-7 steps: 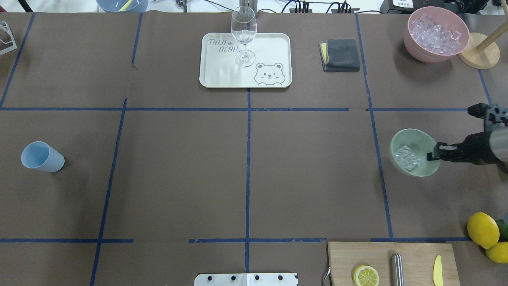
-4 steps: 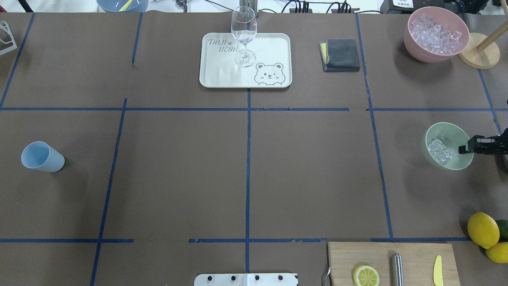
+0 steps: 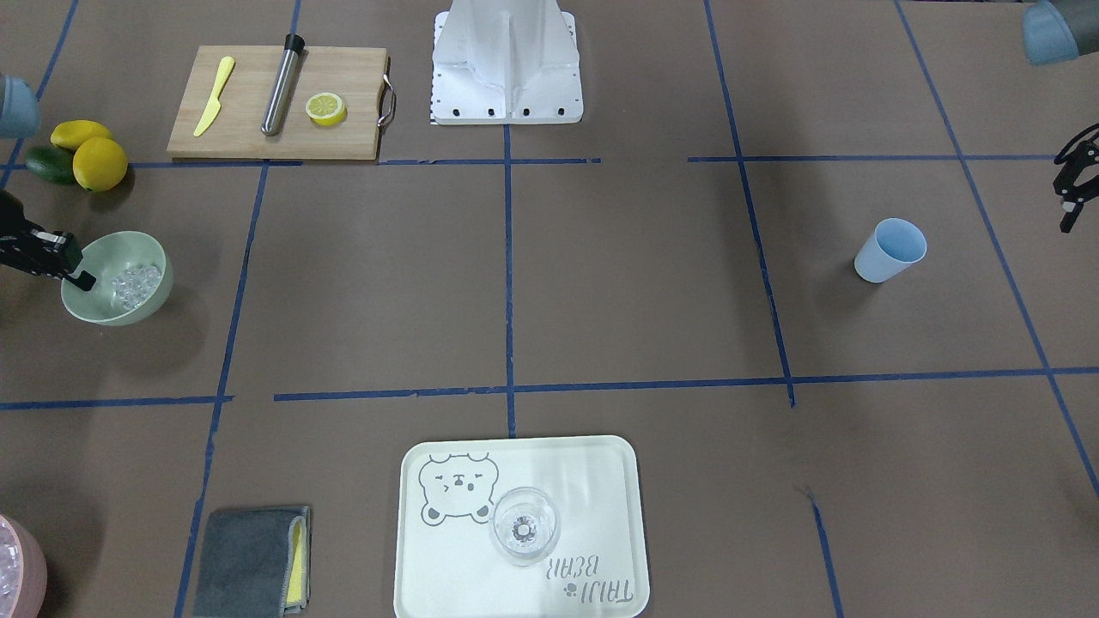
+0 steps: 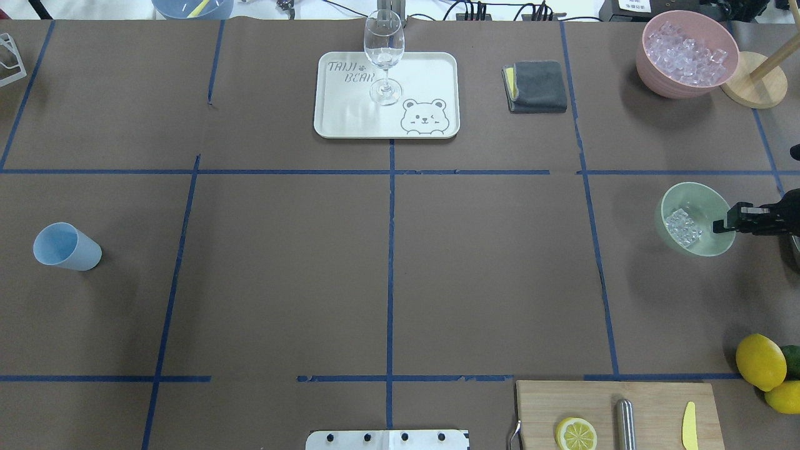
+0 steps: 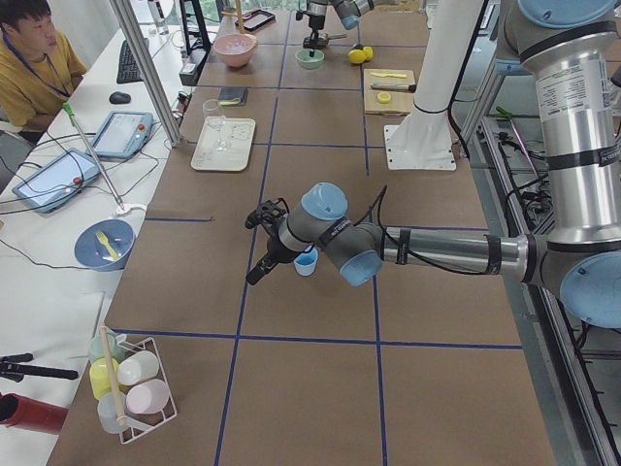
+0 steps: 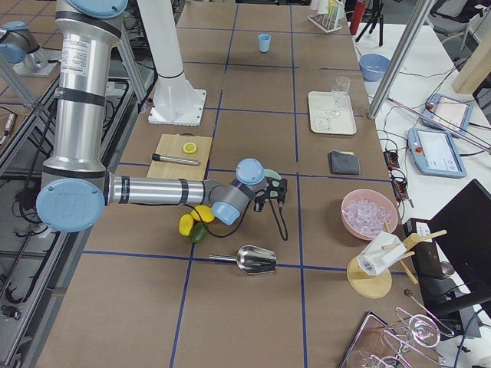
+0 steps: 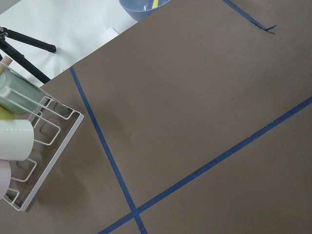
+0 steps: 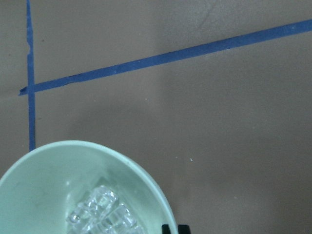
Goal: Pour ice into bowl
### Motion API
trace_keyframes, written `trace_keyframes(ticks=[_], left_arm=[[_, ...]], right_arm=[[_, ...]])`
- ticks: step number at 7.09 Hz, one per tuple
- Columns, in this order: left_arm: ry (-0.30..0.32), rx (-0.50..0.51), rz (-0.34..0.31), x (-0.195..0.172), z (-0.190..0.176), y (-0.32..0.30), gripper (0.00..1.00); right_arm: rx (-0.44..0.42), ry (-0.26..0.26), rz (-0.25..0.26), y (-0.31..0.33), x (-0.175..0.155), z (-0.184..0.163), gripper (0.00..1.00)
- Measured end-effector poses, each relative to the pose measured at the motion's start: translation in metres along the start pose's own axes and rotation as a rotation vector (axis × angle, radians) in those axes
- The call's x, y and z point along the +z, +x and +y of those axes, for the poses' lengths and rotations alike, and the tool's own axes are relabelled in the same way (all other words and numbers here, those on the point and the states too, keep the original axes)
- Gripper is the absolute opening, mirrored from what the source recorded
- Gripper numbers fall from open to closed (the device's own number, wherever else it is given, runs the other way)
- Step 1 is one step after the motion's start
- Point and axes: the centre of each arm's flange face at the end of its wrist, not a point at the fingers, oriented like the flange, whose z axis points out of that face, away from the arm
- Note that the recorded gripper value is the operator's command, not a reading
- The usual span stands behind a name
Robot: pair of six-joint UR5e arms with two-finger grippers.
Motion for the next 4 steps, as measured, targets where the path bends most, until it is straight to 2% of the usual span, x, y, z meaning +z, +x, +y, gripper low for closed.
trace_keyframes(ticks=[2,3,4], left_arm=[[0.001,0.001,-0.001,0.000,0.000,0.000,1.00],[0.004,0.001,-0.002,-0.001,0.001,-0.001,1.00],[0.008,0.002,-0.003,-0.002,0.001,-0.001,1.00]], right_arm=[[-0.009,-0.019,0.003,-0.004,0.012,0.002,0.00],[-0.016,-0.028,0.001,-0.009,0.017,0.003,0.20],[-0.021,-0.034,0.000,-0.013,0.021,0.005,0.29]])
